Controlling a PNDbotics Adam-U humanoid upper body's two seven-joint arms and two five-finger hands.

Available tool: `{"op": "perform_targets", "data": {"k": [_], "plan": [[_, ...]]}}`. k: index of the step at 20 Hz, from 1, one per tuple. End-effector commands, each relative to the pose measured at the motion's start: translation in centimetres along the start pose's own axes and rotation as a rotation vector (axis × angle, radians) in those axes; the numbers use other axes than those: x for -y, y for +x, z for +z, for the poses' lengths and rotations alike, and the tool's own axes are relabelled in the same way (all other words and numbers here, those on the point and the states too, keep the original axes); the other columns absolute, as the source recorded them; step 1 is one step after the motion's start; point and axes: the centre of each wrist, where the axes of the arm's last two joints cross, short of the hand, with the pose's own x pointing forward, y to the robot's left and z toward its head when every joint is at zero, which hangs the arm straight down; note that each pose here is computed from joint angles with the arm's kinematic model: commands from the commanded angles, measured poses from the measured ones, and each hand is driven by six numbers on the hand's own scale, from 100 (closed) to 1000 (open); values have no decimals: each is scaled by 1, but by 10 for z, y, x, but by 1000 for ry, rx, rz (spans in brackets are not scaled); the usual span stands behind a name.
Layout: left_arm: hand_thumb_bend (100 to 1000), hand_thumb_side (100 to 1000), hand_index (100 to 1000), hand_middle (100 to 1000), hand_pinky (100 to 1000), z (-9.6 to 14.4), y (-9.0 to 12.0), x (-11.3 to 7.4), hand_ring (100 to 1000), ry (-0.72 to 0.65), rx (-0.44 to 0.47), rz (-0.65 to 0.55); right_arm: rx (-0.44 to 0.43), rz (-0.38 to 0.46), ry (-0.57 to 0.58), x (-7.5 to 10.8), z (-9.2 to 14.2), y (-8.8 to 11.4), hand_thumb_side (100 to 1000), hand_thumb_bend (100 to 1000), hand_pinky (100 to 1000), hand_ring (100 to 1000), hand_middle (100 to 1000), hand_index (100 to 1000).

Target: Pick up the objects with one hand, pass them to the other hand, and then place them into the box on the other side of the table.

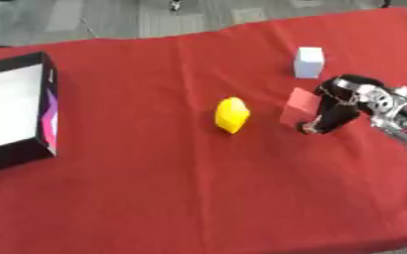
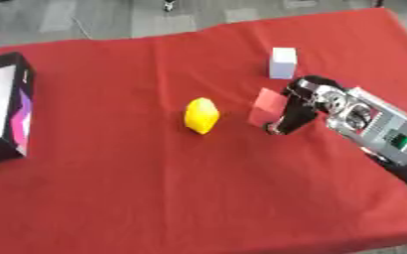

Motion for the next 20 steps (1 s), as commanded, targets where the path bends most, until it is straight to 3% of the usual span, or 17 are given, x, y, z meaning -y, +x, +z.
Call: {"op": "perform_targets", "data": {"k": [1, 7, 8, 9, 14, 20], "plan": [[287, 737, 835, 745, 826, -3, 7, -4, 674, 4, 23, -17, 85, -3, -73, 19, 17, 17, 100, 360, 772, 692, 467, 571], [285, 730, 834, 744, 826, -5, 10, -5, 674, 0, 34, -25, 244, -59, -114, 25, 20, 34, 100, 345, 757, 691, 460, 569], [327, 750, 834, 744, 825, -6, 11, -5, 674, -2, 39, -27, 270, -65, -108, 23, 19, 36, 100, 460, 756, 694, 460, 570], [282, 726, 834, 744, 825, -8, 14, -5, 674, -8, 48, -29, 293, -69, -95, 20, 18, 39, 100, 341, 756, 694, 460, 570], [274, 707, 835, 745, 824, -21, 33, -2, 676, -69, 107, -66, 405, -86, -40, 0, 14, 48, 100, 328, 745, 685, 460, 573], [291, 654, 837, 747, 816, -44, 78, 7, 680, -230, 216, -180, 472, -126, 21, -20, 11, 61, 100, 312, 737, 680, 460, 575]]}}
